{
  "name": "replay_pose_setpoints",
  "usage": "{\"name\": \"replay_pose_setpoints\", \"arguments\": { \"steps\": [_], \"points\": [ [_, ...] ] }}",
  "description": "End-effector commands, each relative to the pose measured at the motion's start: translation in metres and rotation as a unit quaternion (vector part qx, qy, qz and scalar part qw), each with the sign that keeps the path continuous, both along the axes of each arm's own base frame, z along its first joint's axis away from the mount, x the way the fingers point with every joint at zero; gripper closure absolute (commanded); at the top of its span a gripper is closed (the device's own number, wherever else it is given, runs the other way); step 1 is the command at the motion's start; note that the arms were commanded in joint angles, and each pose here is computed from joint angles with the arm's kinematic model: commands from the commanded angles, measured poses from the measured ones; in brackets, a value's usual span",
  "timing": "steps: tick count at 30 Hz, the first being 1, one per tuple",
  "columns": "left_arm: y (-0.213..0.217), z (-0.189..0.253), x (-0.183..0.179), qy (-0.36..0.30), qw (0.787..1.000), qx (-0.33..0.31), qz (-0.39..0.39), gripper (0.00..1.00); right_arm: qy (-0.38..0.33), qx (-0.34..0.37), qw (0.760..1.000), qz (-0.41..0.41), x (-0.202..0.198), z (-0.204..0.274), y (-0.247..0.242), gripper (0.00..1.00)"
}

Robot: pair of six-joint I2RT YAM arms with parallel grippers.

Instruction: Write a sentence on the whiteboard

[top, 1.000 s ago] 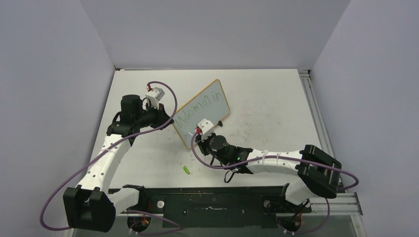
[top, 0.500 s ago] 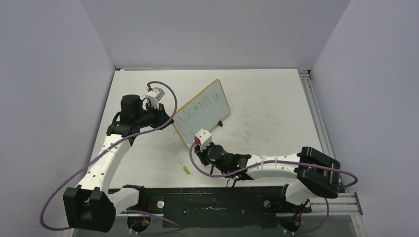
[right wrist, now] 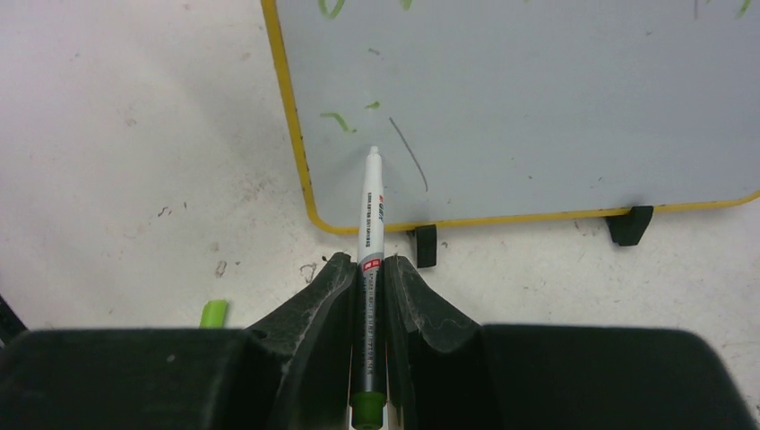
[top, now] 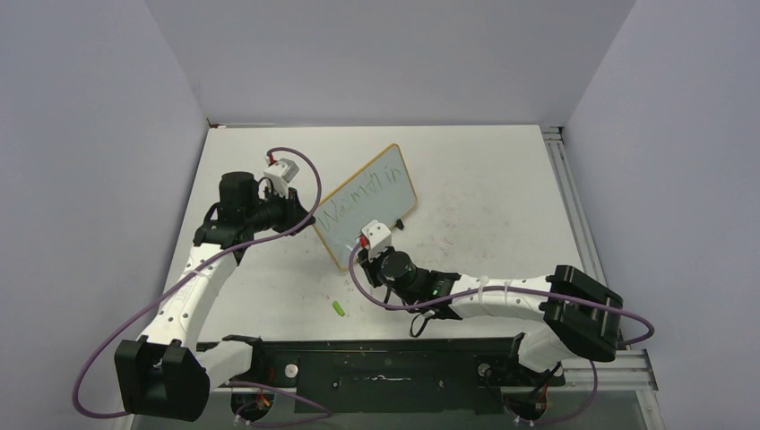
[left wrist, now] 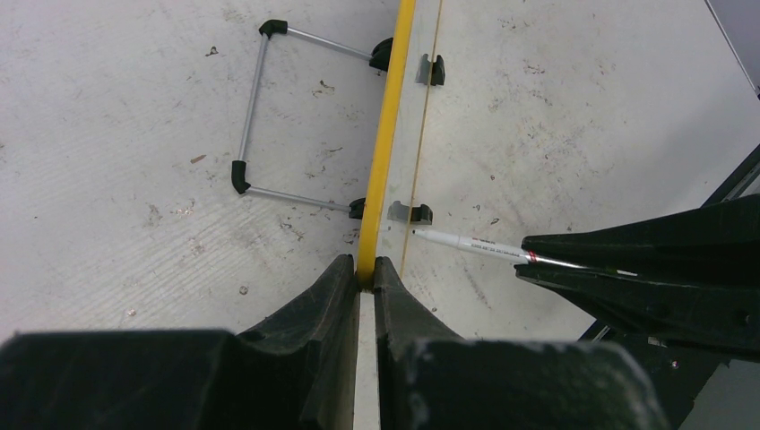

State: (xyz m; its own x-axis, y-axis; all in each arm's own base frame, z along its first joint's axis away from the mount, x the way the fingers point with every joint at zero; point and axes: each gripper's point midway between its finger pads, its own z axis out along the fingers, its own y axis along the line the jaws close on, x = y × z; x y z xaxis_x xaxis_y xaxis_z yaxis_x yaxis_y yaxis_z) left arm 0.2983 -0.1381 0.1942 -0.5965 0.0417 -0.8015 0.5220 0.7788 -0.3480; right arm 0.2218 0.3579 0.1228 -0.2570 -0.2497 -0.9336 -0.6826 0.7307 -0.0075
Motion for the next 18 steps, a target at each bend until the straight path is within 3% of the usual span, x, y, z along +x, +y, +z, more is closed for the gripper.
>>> {"name": "replay_pose_setpoints", "arguments": {
  "steps": [1, 18],
  "points": [
    [0.003, 0.006, 0.002, -0.009, 1.0, 0.008, 0.005, 1.0, -0.04, 0.062, 0.997, -0.01, 0.019, 0.048, 0.017, 0.95],
    [0.003, 0.007, 0.002, -0.01, 1.0, 0.007, 0.005, 1.0, -0.041, 0.049, 0.998, -0.011, 0.027, 0.037, 0.022, 0.95]
  ]
}}
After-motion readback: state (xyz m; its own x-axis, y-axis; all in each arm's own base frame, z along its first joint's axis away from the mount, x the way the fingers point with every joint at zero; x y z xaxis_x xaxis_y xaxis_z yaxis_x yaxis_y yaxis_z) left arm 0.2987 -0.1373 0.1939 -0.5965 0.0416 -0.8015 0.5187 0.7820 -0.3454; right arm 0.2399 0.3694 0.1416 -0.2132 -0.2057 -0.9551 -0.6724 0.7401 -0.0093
